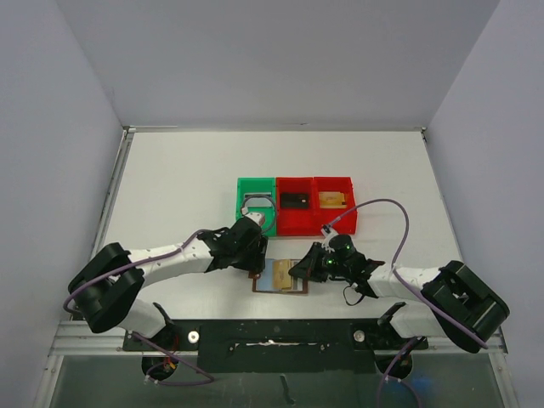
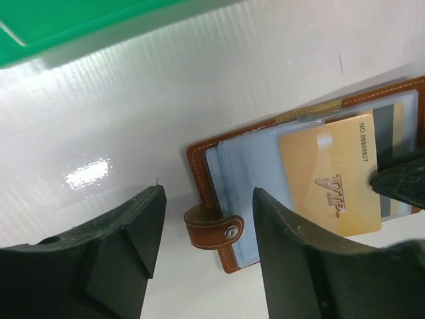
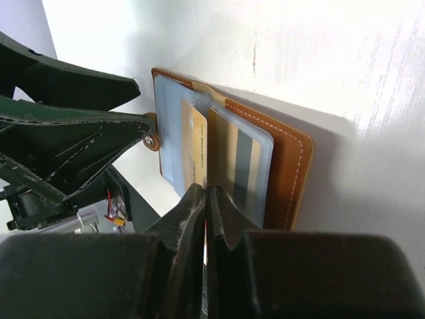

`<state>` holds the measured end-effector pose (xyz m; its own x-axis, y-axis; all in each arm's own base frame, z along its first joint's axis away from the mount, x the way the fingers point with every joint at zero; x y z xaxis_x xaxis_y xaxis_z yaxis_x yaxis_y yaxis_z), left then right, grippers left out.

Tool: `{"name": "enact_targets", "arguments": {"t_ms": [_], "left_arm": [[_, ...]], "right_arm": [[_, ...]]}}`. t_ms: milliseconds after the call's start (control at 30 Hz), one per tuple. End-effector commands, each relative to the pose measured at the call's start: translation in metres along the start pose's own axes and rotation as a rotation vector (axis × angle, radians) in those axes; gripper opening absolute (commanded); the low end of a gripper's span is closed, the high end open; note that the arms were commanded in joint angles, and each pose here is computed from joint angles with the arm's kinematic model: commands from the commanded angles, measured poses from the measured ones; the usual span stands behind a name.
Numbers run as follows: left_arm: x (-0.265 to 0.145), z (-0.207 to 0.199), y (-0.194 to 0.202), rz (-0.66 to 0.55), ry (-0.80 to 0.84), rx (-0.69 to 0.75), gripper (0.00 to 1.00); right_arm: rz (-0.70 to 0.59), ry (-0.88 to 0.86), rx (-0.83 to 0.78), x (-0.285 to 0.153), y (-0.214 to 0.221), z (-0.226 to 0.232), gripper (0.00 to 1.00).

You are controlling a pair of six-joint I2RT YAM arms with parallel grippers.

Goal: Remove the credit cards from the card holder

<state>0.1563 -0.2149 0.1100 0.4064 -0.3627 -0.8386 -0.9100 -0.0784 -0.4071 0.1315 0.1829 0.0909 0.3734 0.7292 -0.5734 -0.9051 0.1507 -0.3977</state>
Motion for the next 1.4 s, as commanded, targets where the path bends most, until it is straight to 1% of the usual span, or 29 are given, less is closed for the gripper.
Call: {"name": "enact_targets", "arguments": {"t_ms": [0,100,233,300,333,400,500,567,667,800,900,967,1133,1233,1367], "left_arm": [[-0.023,-0.016,-0.025,-0.117,-0.009,-0.036,0.56],[-0.031,-0.027,-0.030,-0.133,0.040,-0.070,0.57],[-0.038,-0.050,-0.031,-0.116,0.255,-0.092,0.55],[-0.039,-0.058,-0.028,-0.088,0.372,-0.107,0.51],[-0.039,-0.061,-0.024,-0.053,0.430,-0.115,0.47],[-0.034,-0.062,-0.019,-0.020,0.466,-0.133,0.39],[-0.024,-0.058,-0.011,-0.034,0.398,-0.156,0.29],[-0.018,-0.056,-0.008,-0.041,0.353,-0.156,0.26],[-0.005,-0.051,-0.001,-0.018,0.271,-0.150,0.18],[0.008,-0.042,0.010,0.007,0.178,-0.137,0.12],[0.018,-0.030,0.017,0.009,0.070,-0.136,0.05],[0.020,-0.026,0.020,-0.001,0.026,-0.130,0.03],[0.022,-0.022,0.023,0.005,0.019,-0.119,0.00],[0.023,-0.020,0.026,0.014,0.015,-0.120,0.00],[0.023,-0.018,0.030,0.025,0.029,-0.127,0.00]], "right_arm": [[-0.082,-0.029,-0.011,-0.002,-0.012,0.008,0.00],[-0.087,-0.021,-0.003,-0.002,-0.012,0.007,0.00],[-0.073,-0.029,-0.006,0.000,-0.011,0.006,0.00],[-0.070,-0.028,-0.004,0.001,-0.011,0.006,0.00],[-0.072,-0.029,-0.004,0.001,-0.011,0.006,0.00],[-0.073,-0.032,-0.003,0.001,-0.012,0.007,0.00],[-0.070,-0.025,0.011,0.002,-0.014,0.006,0.00],[-0.068,-0.023,0.012,0.002,-0.016,0.007,0.00],[-0.066,-0.023,0.015,0.003,-0.017,0.007,0.00],[-0.061,-0.018,0.021,0.003,-0.017,0.006,0.00],[-0.060,-0.027,0.023,0.004,-0.018,0.007,0.00],[-0.061,-0.034,0.021,0.004,-0.018,0.007,0.00],[-0.056,-0.048,0.020,0.007,-0.019,0.008,0.12],[-0.045,-0.076,0.032,0.010,-0.018,0.009,0.15],[-0.063,-0.079,0.043,0.013,-0.016,0.011,0.22]]}}
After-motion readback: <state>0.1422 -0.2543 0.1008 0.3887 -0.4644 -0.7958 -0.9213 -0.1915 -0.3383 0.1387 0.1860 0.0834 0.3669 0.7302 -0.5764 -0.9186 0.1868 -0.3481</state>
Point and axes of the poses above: each gripper's point midway between its finger pads, its own x axis out along the fingers, its own z axis along the line the jaws close on, y = z × x, the point moved 10 cm from there along -x, back along the fingers, and after that the axes turned 14 degrees about -x, right-handed, at the moved point
